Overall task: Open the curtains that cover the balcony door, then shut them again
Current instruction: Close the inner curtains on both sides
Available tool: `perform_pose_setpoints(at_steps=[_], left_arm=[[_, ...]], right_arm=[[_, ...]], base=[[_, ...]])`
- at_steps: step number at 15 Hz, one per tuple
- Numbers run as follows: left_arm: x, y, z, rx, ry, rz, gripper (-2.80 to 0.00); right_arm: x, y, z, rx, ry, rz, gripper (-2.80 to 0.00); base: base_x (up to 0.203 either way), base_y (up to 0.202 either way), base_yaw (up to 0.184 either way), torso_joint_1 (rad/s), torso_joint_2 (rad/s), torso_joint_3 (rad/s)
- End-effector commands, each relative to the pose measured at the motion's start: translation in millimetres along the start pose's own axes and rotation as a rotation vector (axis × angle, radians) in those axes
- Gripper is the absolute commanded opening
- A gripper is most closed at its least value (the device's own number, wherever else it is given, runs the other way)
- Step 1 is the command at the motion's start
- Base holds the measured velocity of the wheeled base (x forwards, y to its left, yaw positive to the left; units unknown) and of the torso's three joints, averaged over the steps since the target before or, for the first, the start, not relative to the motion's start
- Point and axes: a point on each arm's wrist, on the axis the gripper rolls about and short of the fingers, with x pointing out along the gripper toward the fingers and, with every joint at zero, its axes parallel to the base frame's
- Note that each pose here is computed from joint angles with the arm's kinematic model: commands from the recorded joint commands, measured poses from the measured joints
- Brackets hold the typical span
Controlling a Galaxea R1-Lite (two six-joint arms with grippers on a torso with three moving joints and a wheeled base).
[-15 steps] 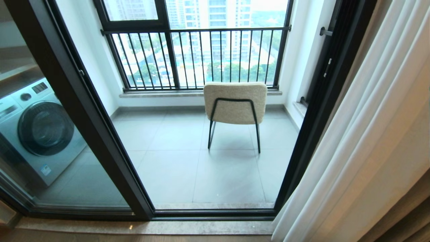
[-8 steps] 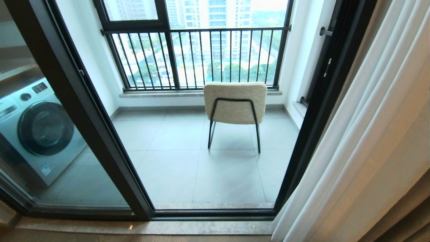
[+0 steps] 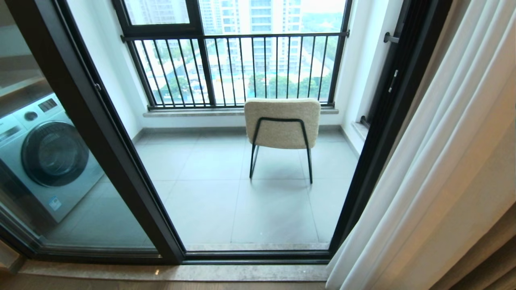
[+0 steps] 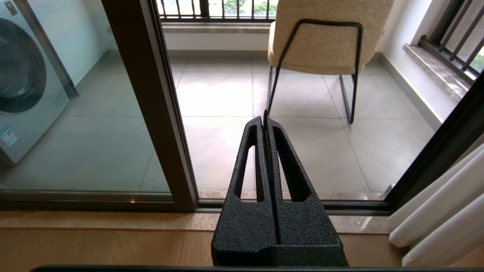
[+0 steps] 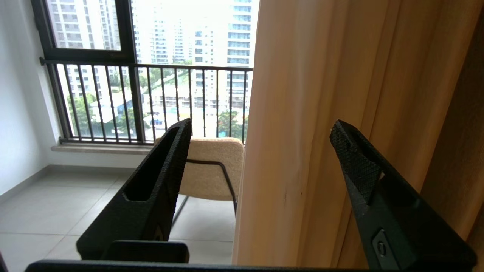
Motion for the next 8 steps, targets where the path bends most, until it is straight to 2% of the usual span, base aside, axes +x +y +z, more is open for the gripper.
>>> perform_pose_setpoints(at_steps=[1, 8], left_arm=[[0.0, 0.0, -0.1, 0.0, 0.0, 0.0, -2.8], [0.0, 0.0, -0.1, 0.0, 0.0, 0.0, -2.8]], right_arm=[[19.6, -0.1, -2.8, -0.022, 0.034, -0.006, 0.0], [74.0, -3.3, -9.6, -0.082, 0.048, -0.064, 0.0]], base=[[0.0, 0.0, 0.0, 0.0, 0.0, 0.0], [0.0, 0.0, 0.0, 0.0, 0.0, 0.0]])
